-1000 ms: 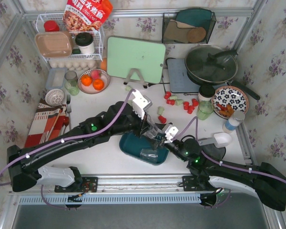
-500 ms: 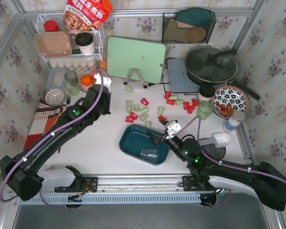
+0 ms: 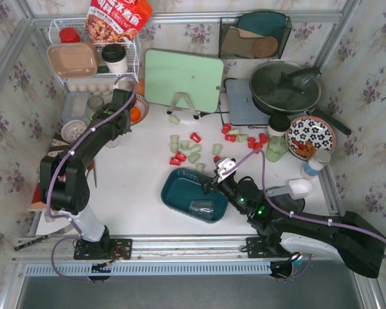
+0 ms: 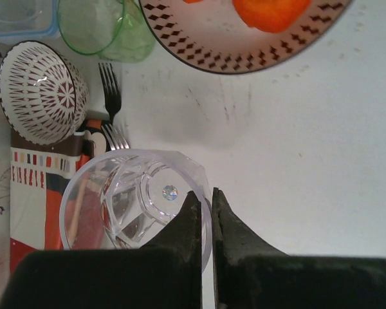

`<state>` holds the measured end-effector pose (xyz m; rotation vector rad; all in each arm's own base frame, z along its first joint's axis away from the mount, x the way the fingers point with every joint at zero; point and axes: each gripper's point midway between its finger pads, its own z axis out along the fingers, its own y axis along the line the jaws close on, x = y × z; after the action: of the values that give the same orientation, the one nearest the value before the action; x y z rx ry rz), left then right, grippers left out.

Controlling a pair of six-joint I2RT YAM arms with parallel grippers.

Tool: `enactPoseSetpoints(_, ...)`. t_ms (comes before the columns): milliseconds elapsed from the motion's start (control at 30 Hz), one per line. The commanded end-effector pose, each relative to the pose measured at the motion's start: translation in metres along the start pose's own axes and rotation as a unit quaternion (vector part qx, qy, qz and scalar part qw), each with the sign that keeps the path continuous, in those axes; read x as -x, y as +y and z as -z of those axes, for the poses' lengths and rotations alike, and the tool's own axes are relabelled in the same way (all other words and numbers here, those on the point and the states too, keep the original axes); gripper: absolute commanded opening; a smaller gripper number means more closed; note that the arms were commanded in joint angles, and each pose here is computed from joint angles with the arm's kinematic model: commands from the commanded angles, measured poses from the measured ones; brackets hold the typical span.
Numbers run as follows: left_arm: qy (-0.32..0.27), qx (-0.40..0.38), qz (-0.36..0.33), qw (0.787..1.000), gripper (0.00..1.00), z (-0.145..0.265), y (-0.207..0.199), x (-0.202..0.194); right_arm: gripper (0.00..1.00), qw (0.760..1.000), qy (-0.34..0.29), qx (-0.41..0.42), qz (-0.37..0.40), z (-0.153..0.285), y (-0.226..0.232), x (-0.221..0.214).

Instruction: Mix the coffee capsules in the storage basket

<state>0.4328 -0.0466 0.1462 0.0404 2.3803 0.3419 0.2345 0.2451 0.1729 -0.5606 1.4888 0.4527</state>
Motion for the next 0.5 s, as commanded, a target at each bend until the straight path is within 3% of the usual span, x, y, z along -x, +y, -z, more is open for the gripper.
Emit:
enactPoseSetpoints(0,-0.005,0.003,0.030,1.000,0.00,-0.025,0.008,0.010,0.85,1.000,-0.004,0.004,-0.008,-0.001,0.003,0.005)
enactPoseSetpoints(167,-0.003,-0.021,0.079,0.997,0.00,-0.054,0.015,0.010,0.85,1.000,-0.007,0.010,-0.011,-0.001,0.005,0.007)
enactPoseSetpoints(467,0.006,-0.015,0.105,0.994,0.00,-0.090,0.024,0.008,0.85,1.000,-0.006,0.016,-0.013,-0.001,0.007,0.006)
